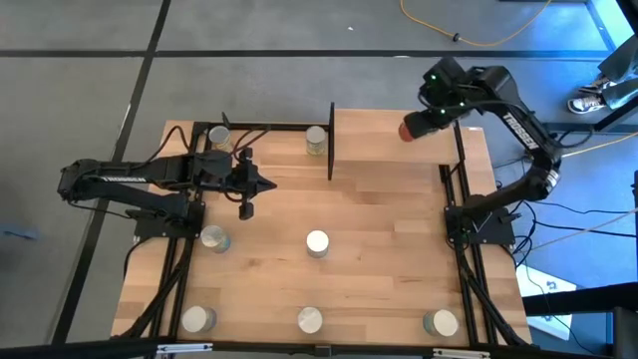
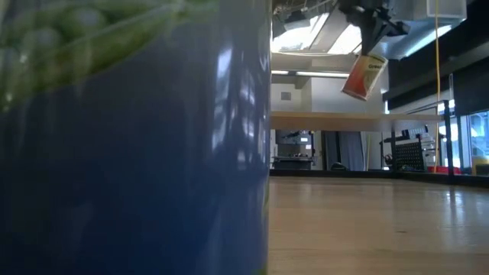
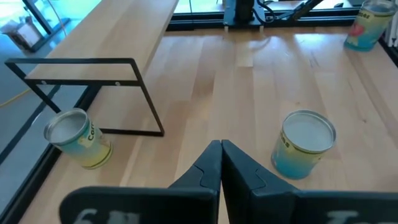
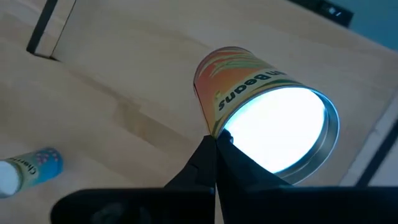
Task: Pick and place cans onto a shelf
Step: Put the canned green beans on the shelf
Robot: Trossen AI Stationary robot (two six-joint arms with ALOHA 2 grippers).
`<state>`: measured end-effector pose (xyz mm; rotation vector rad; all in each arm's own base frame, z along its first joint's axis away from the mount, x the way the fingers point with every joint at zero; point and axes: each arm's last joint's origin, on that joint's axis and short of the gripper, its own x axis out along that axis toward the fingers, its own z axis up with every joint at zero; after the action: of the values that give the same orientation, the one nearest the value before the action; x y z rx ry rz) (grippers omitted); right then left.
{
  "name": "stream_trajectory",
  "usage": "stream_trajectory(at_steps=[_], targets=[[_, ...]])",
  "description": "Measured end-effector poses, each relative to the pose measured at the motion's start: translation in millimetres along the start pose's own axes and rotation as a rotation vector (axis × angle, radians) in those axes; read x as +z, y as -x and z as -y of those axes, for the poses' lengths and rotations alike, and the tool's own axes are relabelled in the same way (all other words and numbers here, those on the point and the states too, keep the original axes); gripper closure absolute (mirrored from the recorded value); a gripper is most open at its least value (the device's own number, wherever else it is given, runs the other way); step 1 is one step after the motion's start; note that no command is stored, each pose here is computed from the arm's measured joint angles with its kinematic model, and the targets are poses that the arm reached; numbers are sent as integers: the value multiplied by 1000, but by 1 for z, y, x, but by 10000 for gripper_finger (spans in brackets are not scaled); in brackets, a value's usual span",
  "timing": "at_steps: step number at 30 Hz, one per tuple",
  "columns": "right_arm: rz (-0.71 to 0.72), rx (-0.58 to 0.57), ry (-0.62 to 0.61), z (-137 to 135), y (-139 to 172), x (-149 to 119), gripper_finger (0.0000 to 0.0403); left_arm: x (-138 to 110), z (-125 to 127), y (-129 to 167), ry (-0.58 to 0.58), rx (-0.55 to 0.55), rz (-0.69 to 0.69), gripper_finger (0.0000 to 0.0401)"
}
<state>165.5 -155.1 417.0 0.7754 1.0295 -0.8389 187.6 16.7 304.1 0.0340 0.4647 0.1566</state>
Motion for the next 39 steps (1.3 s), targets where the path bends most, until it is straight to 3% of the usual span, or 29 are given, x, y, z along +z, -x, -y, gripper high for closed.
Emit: stream_trajectory(at_steps=[6,14,33,39], targets=[[-87,19,-6,-4,-22,11,403,-1,0,0,1,0,-5,401],[-231,6,16,-1,-58,0,403,-1,0,0,2,-4,-6,401],[-165,-17,62,-2,-42,8,402,-1,0,0,3,-4,-6,401],[-163,-15,63,-2,-42,8,379,-1,0,0,3,-4,-7,401]])
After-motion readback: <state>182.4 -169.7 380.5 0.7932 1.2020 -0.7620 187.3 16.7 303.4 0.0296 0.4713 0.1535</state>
